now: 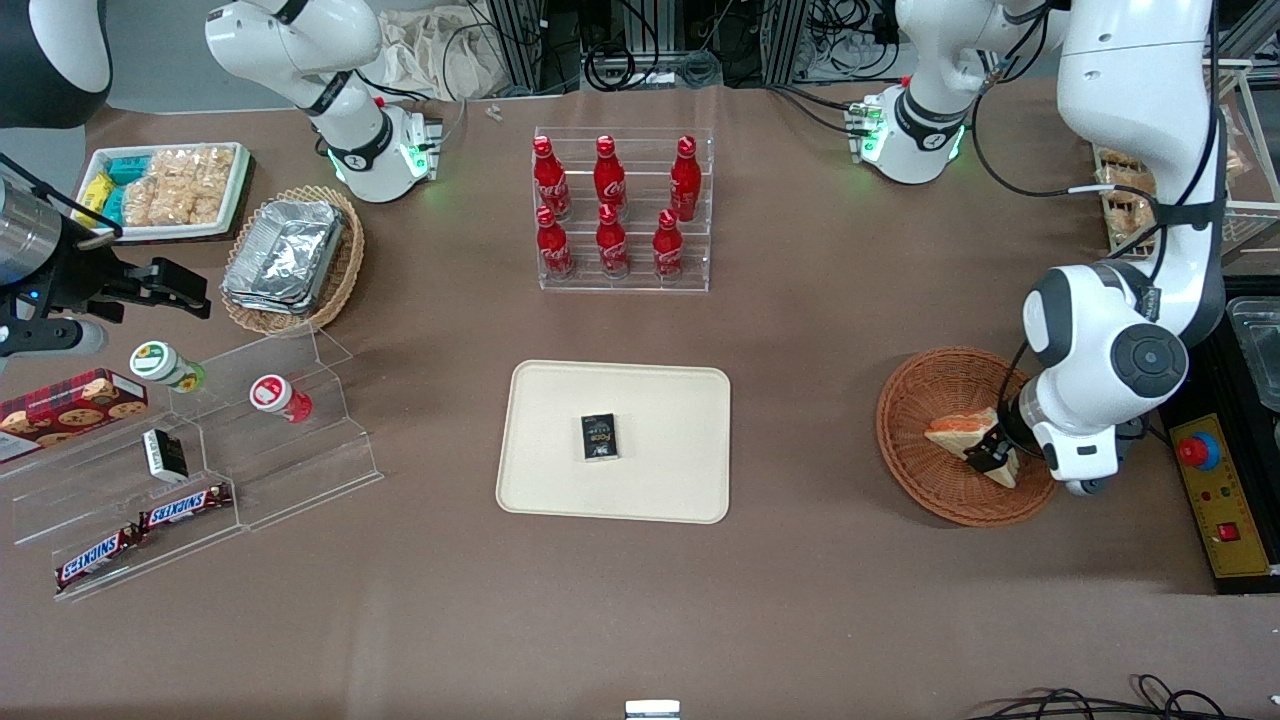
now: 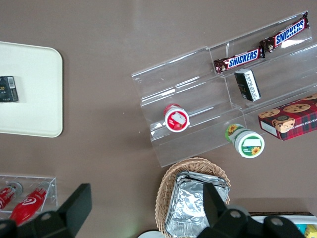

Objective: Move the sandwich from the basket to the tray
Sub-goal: 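Close the left gripper on the wrapped sandwich in the basket, then lift the sandwich and carry it with the left gripper over the cream tray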

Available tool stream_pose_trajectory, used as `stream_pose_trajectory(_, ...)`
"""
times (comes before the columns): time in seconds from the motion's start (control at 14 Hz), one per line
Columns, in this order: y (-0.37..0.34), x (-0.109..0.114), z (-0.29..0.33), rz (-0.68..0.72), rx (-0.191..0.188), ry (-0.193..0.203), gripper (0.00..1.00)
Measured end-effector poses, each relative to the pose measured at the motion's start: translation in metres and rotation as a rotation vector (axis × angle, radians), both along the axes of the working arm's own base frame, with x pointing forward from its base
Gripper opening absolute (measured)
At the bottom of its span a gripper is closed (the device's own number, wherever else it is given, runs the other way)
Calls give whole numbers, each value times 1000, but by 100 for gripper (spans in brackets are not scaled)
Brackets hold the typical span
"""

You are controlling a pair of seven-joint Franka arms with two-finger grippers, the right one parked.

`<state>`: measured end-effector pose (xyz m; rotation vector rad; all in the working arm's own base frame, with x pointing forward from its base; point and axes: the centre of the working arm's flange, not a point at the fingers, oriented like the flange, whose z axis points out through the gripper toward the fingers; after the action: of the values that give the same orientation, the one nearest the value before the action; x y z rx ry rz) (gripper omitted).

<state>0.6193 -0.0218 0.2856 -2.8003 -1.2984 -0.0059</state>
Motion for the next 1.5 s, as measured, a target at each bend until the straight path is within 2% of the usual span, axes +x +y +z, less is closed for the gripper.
stream_pose_trajectory(0.5,1,-3,-17,9,5,24,100)
stream_pose_trajectory(0.71,2,-1,-36,12,13,0,100)
stream_pose_trajectory(0.93,2,0,-59,41,-3,-7,95)
stream_pose_trajectory(1.0,2,0,-59,41,-4,-8,86)
stream_pose_trajectory(1.21,-3,3,-49,35,-9,-19,51)
stream_pose_trajectory(1.29,-5,3,-44,32,-12,-12,44)
stream_pose_trajectory(1.36,-8,4,-34,27,-18,5,38)
stream_pose_trajectory(1.5,-15,10,3,3,-36,52,35)
